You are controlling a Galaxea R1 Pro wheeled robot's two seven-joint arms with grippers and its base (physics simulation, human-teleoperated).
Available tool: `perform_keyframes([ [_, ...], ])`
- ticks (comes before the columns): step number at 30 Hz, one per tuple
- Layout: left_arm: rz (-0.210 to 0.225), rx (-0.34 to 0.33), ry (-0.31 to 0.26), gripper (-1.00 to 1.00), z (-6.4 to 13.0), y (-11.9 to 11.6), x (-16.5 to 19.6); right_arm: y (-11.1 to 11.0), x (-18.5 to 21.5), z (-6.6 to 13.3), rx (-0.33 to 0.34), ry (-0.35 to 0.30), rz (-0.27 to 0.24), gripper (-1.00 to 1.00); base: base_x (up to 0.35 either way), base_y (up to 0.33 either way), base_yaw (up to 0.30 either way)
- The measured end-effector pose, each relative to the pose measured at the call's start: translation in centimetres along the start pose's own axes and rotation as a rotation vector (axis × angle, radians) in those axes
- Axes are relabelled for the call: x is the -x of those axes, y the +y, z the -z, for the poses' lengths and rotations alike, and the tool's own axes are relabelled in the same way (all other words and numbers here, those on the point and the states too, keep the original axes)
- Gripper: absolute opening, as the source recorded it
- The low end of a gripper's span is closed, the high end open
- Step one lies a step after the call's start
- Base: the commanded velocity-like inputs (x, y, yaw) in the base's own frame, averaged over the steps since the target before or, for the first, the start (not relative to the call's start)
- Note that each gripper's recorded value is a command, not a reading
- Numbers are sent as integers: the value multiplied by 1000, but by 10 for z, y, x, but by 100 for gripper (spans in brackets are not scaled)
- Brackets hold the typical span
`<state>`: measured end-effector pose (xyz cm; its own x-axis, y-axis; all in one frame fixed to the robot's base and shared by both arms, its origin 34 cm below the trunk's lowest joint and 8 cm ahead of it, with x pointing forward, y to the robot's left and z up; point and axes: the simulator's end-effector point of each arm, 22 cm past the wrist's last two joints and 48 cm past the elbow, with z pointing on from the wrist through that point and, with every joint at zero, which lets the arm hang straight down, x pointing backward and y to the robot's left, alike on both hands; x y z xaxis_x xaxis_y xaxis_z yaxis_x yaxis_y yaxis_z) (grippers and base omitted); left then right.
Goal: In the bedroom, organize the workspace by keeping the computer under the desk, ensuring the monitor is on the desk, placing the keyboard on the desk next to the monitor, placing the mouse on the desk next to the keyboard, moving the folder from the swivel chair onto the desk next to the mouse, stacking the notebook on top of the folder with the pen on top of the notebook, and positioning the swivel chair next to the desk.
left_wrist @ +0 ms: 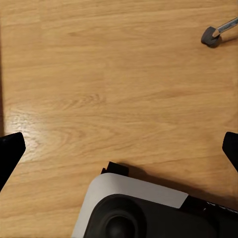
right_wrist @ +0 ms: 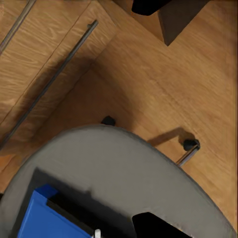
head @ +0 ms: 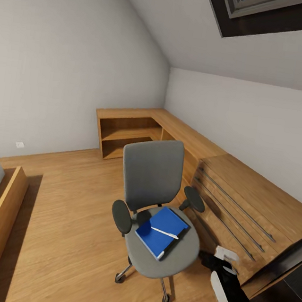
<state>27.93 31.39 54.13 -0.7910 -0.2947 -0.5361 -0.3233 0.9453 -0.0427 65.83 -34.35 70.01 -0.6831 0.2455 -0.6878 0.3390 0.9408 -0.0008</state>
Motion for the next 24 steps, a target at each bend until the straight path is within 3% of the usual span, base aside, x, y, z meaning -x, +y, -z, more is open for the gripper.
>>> perform_keyframes([
  [8,-1,0,-1,100,0,1,0,26,77,31,67,-107,-22,100,0,0,1],
  [24,2,-6,-19,100,-1,-2,7,28,101,46,72,-201,-47,100,0,0,20],
])
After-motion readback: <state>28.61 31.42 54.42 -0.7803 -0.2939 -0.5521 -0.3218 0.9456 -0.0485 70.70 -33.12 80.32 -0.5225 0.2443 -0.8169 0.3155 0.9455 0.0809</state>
